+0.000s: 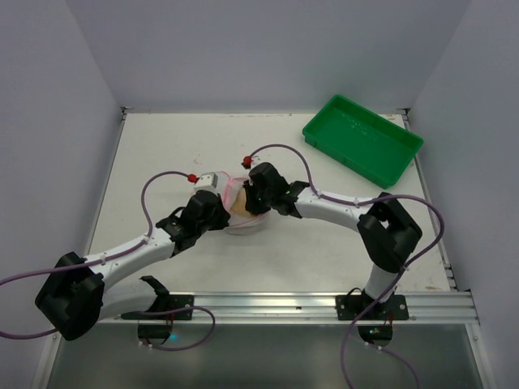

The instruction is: Unzip the laundry bag and remove the bra

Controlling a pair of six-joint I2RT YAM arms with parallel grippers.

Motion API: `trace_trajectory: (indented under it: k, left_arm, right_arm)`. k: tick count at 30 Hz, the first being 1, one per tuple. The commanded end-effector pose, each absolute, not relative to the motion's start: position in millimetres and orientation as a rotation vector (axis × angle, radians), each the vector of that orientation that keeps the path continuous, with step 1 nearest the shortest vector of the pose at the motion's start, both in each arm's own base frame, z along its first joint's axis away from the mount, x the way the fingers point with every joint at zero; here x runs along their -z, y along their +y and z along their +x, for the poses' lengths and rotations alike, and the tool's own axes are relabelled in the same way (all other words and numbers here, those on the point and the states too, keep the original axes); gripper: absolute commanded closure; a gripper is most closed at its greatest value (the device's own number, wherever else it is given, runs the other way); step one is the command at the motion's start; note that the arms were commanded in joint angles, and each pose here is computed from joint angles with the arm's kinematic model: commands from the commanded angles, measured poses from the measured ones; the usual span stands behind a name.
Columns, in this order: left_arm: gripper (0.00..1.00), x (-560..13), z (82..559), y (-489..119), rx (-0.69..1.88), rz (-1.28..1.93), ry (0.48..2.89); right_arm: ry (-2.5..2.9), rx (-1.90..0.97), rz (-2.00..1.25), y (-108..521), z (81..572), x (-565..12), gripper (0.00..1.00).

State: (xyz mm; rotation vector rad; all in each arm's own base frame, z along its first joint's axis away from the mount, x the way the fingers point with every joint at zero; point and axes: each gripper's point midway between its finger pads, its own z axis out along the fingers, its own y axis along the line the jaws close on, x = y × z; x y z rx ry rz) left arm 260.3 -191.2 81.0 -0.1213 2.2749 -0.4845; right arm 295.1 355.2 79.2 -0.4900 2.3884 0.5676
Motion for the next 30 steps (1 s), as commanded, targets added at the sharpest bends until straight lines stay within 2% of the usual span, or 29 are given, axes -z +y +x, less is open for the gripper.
trace_trajectory:
  k: [1, 4, 12, 15, 25, 28, 30]
  left_arm:
    - [1.00, -88.8, 268.0, -186.7, 0.447, -0.141, 2.229]
    - [1.00, -90.8, 269.3, -185.8, 0.443, -0.150, 2.225]
    - [1.00, -88.4, 271.6, -185.0, 0.416, -0.156, 2.245]
    - [1.00, -86.9, 271.8, -188.0, 0.428, -0.159, 2.252]
    - [1.00, -84.4, 270.0, -181.9, 0.386, -0.161, 2.270]
    - [1.00, -84.7, 269.7, -175.6, 0.344, -0.173, 2.280]
    - [1.00, -84.5, 270.9, -172.1, 0.328, -0.183, 2.283]
  right_arm:
    - [2.237, -0.668, -0.516, 361.3, 293.2, -139.2, 1.00]
    - [2.194, -0.691, -0.527, 357.7, 289.0, -160.1, 1.00]
    - [1.941, -1.034, -0.640, 364.4, 241.9, -256.1, 1.00]
    - [1.836, -1.083, -0.587, 361.1, 241.3, -289.6, 1.00]
    - [1.506, -1.088, -0.485, 345.5, 264.0, -421.8, 1.00]
    - [1.451, -0.958, -0.370, 316.0, 296.5, -461.9, 1.00]
    - [1.485, -0.835, -0.241, 282.6, 335.9, -460.2, 1.00]
